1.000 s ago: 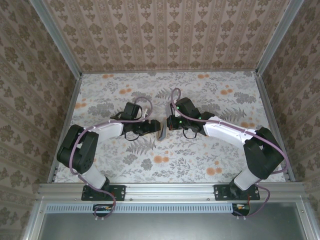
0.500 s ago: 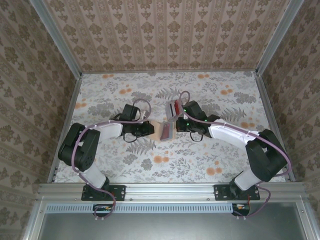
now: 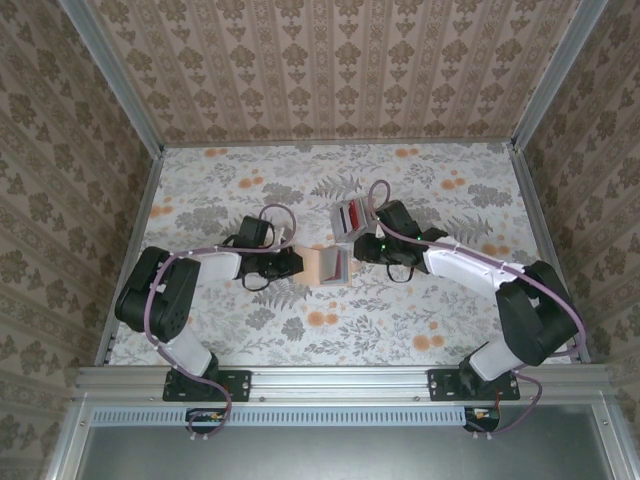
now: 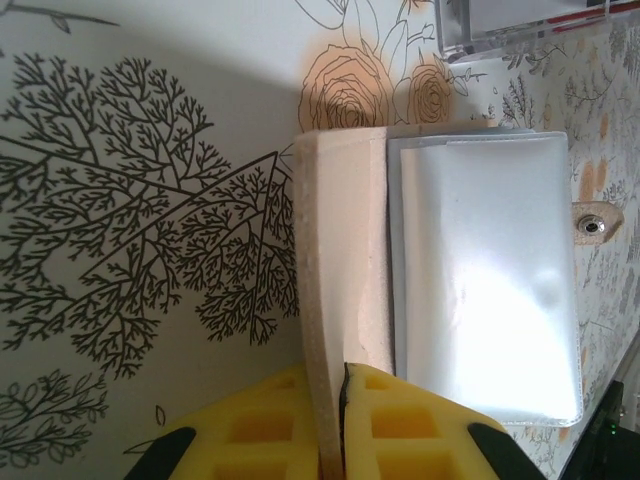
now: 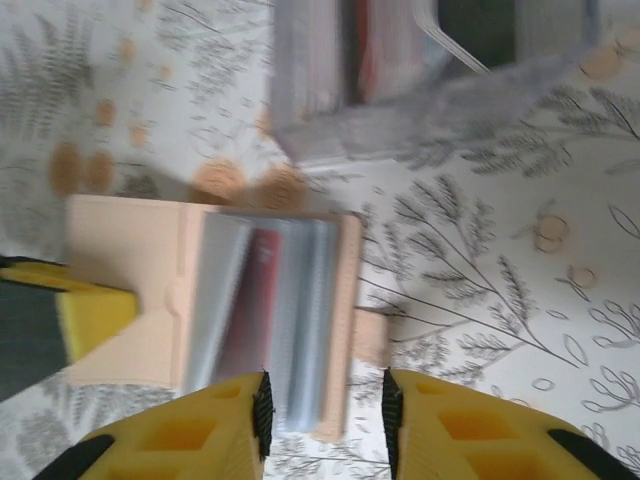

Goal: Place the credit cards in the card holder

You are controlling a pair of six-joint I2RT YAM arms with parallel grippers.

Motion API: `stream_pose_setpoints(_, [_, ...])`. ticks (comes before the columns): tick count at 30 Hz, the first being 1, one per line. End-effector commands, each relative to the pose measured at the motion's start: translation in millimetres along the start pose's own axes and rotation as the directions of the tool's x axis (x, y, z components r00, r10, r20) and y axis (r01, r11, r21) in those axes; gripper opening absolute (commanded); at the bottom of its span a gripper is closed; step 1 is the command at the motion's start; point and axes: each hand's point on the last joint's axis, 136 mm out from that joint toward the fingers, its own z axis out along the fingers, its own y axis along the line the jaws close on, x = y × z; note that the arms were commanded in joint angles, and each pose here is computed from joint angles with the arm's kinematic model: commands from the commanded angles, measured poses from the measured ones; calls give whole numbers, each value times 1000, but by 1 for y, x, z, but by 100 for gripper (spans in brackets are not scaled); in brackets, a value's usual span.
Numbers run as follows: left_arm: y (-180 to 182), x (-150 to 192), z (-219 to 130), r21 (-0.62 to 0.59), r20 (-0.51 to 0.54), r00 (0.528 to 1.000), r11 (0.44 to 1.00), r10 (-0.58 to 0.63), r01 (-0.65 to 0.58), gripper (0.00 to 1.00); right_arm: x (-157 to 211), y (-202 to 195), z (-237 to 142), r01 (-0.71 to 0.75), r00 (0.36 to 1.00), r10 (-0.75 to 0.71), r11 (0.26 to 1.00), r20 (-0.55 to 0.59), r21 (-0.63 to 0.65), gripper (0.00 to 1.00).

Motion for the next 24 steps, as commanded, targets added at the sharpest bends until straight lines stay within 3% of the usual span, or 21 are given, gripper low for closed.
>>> stream_pose_setpoints(1, [3, 4, -1, 11, 0, 1000, 1000, -26, 26, 10, 1, 31, -16, 27, 999, -30, 996, -39, -86, 39])
stream_pose_setpoints(8, [-1, 7, 1, 40, -14, 999, 999, -31, 32, 10, 31, 36, 20, 2, 988, -14, 997, -155, -75, 41])
stream_pose_setpoints(24, [-1, 9, 0, 34, -8, 999, 999, -35, 35, 10, 45, 26, 71, -16, 969, 12, 1000, -248, -13, 46])
